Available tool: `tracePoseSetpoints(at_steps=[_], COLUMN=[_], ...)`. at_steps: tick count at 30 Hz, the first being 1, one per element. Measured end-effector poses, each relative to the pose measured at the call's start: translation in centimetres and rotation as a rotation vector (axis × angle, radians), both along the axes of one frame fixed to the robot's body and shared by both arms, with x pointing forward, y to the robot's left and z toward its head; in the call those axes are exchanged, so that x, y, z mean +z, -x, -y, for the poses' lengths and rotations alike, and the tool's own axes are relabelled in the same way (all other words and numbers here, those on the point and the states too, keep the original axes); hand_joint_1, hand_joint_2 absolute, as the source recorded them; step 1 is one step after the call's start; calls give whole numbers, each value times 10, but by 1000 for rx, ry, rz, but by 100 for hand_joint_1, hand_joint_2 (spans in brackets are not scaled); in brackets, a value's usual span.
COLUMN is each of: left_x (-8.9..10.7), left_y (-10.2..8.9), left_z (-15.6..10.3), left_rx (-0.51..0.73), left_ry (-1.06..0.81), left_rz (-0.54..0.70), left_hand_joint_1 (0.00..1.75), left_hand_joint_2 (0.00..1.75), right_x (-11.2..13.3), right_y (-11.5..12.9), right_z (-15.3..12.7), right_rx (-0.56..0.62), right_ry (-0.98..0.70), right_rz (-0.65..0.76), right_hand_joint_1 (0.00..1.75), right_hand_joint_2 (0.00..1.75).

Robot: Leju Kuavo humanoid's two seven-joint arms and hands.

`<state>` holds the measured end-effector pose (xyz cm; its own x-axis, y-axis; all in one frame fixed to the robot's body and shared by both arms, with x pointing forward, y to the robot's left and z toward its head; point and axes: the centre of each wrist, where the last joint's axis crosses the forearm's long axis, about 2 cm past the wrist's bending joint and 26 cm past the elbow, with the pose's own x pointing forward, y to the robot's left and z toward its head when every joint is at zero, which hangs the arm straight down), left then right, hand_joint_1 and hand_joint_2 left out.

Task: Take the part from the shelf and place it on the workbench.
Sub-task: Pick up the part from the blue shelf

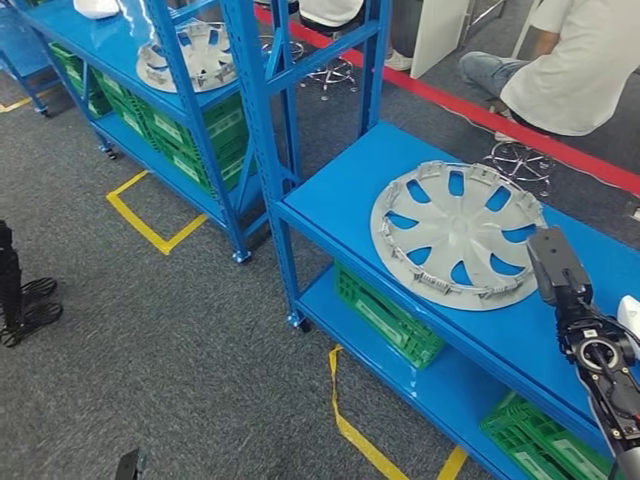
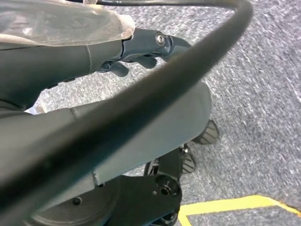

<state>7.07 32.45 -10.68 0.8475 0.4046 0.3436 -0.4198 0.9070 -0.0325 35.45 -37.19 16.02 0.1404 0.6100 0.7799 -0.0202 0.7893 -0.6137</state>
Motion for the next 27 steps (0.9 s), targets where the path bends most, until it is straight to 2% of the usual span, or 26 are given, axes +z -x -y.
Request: tracePoseSetpoints(at_steps=[27], left_x=[0], left_y=[0], left_z=[1], left_rx=[7], left_ry=[-6], left_rz=[-6], left_hand_joint_1=[0], left_hand_joint_2=[0], right_x=[3], right_y=[-9], right_z=[2], right_rx=[18], right_ry=[38], right_rz=[-9], right_hand_joint_1=[0], right_hand_joint_2=[0])
